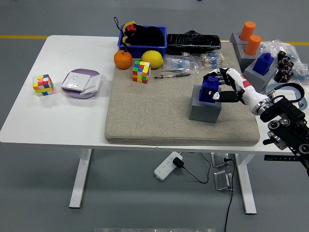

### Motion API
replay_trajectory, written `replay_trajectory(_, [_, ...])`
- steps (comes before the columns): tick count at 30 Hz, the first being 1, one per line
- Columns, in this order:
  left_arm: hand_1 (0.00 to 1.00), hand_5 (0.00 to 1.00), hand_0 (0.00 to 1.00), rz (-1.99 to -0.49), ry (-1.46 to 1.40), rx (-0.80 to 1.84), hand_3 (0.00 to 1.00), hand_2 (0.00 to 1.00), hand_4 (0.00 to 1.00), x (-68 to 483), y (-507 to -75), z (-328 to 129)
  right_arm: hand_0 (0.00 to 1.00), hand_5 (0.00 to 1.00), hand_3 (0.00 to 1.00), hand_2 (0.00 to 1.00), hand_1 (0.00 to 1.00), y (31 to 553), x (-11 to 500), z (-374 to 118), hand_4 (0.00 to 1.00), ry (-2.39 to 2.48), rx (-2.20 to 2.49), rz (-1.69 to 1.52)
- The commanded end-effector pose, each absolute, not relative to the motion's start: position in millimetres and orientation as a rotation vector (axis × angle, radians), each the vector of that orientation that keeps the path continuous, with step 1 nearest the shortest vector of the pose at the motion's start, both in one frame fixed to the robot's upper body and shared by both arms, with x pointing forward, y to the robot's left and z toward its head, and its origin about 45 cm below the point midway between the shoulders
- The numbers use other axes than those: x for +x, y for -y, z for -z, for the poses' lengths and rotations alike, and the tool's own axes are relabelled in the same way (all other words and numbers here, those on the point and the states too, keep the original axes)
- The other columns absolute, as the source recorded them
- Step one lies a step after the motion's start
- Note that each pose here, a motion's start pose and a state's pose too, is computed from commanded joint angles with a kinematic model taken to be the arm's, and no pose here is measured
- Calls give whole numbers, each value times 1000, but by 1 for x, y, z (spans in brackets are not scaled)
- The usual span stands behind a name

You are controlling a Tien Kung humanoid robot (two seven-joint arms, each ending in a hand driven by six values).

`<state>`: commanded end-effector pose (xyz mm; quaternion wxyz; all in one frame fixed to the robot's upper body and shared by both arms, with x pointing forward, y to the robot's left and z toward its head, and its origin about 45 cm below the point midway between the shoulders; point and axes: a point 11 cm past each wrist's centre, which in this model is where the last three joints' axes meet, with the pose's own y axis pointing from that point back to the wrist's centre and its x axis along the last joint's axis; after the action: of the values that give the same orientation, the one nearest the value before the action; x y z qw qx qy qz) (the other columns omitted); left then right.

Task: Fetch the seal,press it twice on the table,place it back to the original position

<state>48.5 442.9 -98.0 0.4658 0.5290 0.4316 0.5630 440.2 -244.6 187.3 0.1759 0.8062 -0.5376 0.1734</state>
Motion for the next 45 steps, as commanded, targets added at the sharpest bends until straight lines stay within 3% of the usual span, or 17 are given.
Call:
replay_trajectory(11, [639,197,682,-1383,-1057,1296,646,604,688,50,-443,98,414,2,276,283,291,243,440,-186,498,1514,2286,-490])
replay_trajectory(12, [639,196,682,-1383,-1058,1296,646,604,689,50,-443,98,557,2,477,445,437,243,440,-186,664,1513,2287,-490])
replay_trajectory(17, [639,196,682,-1382,-1059,1296,646,604,689,50,-442,98,557,2,477,445,437,243,440,-184,664,1522,2283,-479])
replay_trajectory(18, [640,196,682,-1382,-1059,1296,645,604,689,50,-442,98,673,2,677,637,630,243,440,-184,769,1522,2283,-476])
replay_trajectory(23, [640,196,682,-1382,-1060,1296,645,604,689,49,-442,98,673,2,677,637,630,243,439,-183,769,1514,2283,-477])
replay_trajectory(24, [640,195,682,-1382,-1060,1296,647,604,689,49,-442,98,722,2,720,703,705,243,439,-183,838,1513,2283,-477])
replay_trajectory(45, [639,196,679,-1382,-1062,1293,647,604,690,50,-441,98,756,2,748,736,739,242,439,-185,895,1524,2290,-487])
